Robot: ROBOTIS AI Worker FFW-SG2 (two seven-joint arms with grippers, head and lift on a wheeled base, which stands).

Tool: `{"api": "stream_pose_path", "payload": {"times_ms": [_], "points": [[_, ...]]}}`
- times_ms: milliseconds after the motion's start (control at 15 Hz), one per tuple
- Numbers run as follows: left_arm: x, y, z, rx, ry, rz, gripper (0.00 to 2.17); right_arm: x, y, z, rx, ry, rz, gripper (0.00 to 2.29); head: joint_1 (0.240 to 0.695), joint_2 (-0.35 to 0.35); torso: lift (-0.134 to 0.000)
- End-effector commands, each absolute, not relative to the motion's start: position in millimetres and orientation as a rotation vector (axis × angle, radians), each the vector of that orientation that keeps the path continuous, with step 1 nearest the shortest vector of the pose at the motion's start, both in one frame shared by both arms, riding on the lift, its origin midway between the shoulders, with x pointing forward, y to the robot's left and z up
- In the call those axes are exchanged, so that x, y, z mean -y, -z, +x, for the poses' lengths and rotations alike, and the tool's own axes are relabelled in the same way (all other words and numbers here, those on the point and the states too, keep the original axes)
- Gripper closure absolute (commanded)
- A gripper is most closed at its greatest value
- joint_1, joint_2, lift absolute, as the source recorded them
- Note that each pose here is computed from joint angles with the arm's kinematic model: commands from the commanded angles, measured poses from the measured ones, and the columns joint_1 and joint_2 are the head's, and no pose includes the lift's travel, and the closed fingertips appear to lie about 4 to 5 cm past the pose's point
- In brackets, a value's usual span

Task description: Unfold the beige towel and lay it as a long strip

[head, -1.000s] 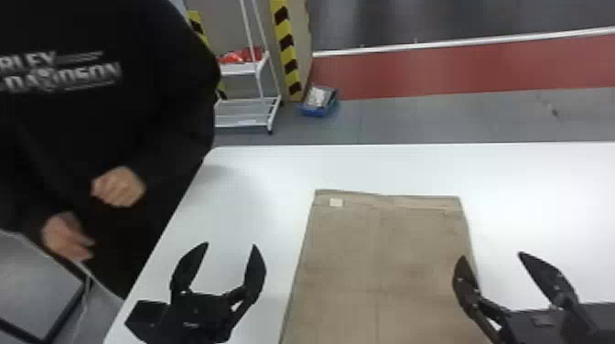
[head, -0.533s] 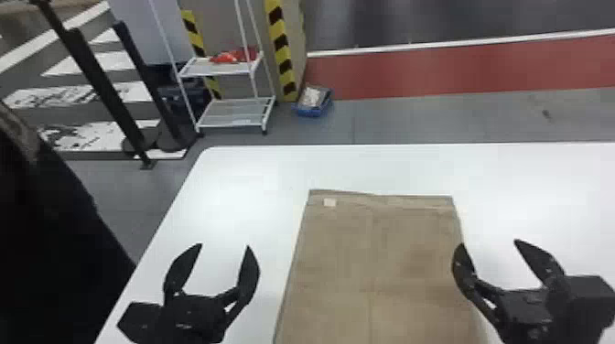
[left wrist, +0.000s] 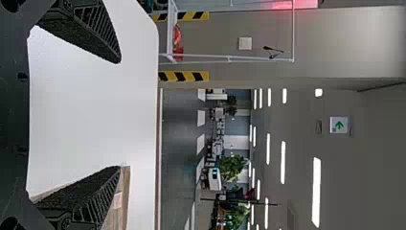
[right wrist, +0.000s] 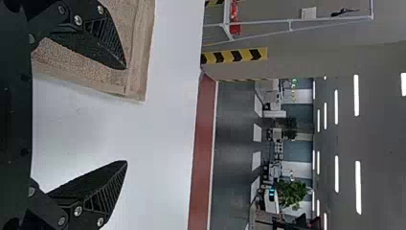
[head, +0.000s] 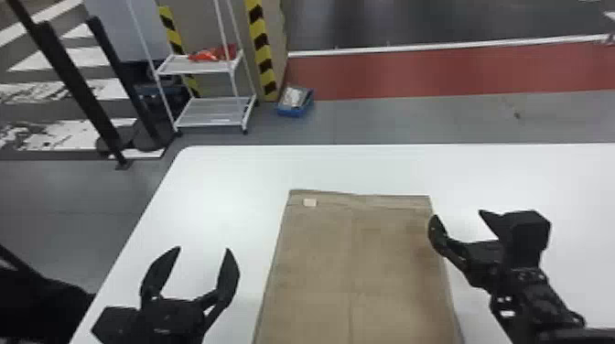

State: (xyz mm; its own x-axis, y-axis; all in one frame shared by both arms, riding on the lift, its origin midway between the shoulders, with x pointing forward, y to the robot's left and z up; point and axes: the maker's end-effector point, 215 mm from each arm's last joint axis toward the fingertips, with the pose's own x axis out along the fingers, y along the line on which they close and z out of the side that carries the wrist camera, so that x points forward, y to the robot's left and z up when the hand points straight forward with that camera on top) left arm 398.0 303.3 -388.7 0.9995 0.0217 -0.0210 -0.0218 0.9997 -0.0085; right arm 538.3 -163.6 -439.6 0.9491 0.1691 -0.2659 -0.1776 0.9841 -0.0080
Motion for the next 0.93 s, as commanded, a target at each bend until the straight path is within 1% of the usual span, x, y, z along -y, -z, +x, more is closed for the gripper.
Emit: {"api": "stream_pose_path", "payload": {"times_ms": [0, 200, 467, 667, 867], "points": [[-302, 393, 401, -0.027, -0.023, -0.017, 0.08, 157, 445, 564, -0.28, -0.208, -0.026, 0.2, 0.695, 0.164, -0.111], [-299, 400, 408, -0.034, -0.02, -0.027, 0.08, 147, 459, 582, -0.314, -0.262, -0.025, 0.2, 0.695, 0.17, -0.111], [-293, 408, 418, -0.041, -0.012, -0.04, 0.08, 140, 469, 583, -0.336, -0.291, -0.023, 0.22, 0.695, 0.168, -0.111], [-290, 412, 421, -0.045, -0.009, -0.044, 0.08, 128, 470, 580, -0.34, -0.335, -0.018, 0.31, 0.695, 0.171, -0.111], [-290, 412, 421, -0.045, -0.009, -0.044, 0.08, 118, 476, 573, -0.352, -0.362, -0.014, 0.49, 0.695, 0.181, -0.111]]}}
